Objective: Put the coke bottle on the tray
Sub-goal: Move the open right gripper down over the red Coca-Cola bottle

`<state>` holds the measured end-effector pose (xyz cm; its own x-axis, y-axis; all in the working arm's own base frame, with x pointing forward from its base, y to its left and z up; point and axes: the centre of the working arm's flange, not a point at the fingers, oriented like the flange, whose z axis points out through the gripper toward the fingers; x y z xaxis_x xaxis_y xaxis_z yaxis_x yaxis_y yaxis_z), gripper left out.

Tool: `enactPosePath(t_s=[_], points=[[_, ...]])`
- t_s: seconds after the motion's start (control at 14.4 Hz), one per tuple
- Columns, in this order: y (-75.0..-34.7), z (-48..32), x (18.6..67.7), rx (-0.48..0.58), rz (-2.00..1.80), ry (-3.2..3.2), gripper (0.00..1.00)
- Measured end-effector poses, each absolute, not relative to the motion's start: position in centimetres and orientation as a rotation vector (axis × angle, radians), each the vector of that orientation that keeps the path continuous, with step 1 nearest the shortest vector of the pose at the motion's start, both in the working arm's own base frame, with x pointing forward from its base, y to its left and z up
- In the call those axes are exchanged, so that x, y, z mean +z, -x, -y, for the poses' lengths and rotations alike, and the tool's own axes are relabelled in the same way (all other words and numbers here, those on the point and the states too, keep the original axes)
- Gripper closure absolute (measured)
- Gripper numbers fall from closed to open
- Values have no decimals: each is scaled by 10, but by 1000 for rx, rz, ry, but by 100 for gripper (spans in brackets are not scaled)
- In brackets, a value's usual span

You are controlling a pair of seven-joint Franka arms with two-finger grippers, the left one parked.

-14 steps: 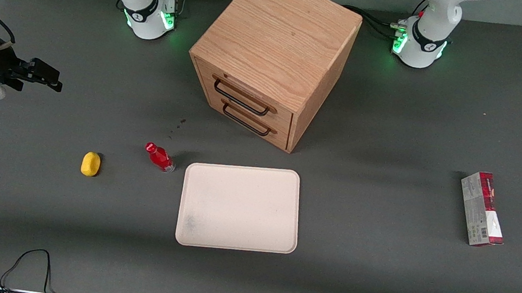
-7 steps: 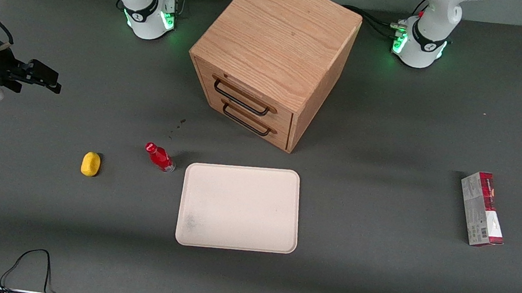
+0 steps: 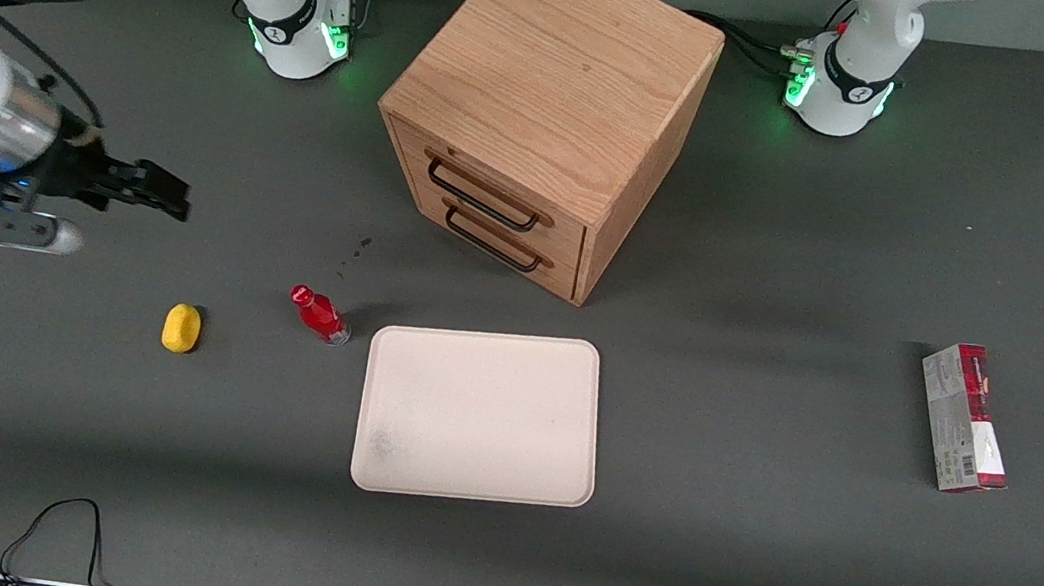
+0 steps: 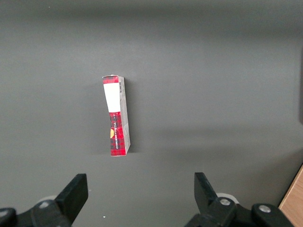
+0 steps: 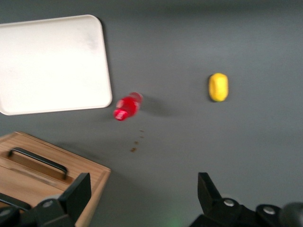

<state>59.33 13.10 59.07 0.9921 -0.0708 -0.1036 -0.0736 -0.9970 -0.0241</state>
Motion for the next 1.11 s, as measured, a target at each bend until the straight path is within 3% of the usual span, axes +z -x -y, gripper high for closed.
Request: enactPosePath(t_s=[0.69, 1.11], points=[[-598, -178, 558, 252, -97, 3123, 0], [-624, -205, 445, 212, -78, 3116, 0]])
